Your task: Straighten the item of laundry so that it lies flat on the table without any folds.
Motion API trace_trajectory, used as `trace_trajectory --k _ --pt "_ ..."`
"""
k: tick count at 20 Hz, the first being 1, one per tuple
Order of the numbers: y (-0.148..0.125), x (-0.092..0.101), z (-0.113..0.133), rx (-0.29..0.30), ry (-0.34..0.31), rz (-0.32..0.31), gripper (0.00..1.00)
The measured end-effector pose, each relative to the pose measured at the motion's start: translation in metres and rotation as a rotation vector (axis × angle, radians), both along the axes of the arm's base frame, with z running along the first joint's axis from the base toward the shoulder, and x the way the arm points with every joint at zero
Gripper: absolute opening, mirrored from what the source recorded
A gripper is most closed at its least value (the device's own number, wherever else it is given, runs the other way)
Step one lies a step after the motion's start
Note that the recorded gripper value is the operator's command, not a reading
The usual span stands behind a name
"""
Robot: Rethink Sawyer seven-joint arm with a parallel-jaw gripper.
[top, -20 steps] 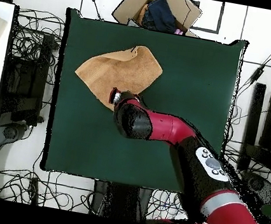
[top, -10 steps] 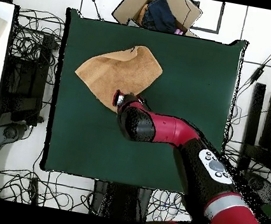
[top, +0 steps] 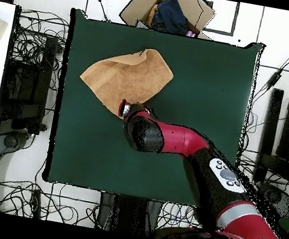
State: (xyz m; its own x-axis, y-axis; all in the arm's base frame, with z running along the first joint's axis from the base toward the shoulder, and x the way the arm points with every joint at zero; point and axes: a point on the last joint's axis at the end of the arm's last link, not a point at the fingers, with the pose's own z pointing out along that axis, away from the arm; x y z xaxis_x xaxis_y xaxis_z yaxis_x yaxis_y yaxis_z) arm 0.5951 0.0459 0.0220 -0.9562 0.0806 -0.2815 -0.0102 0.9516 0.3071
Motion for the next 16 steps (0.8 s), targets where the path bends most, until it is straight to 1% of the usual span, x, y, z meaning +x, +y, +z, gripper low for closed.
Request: trace_trajectory --k 10,16 --pt "0.013 -0.024 -0.03 0.03 0.051 0.031 1.0" --pt "0.01 -0.032 -0.042 0.051 0.078 0.015 1.0"
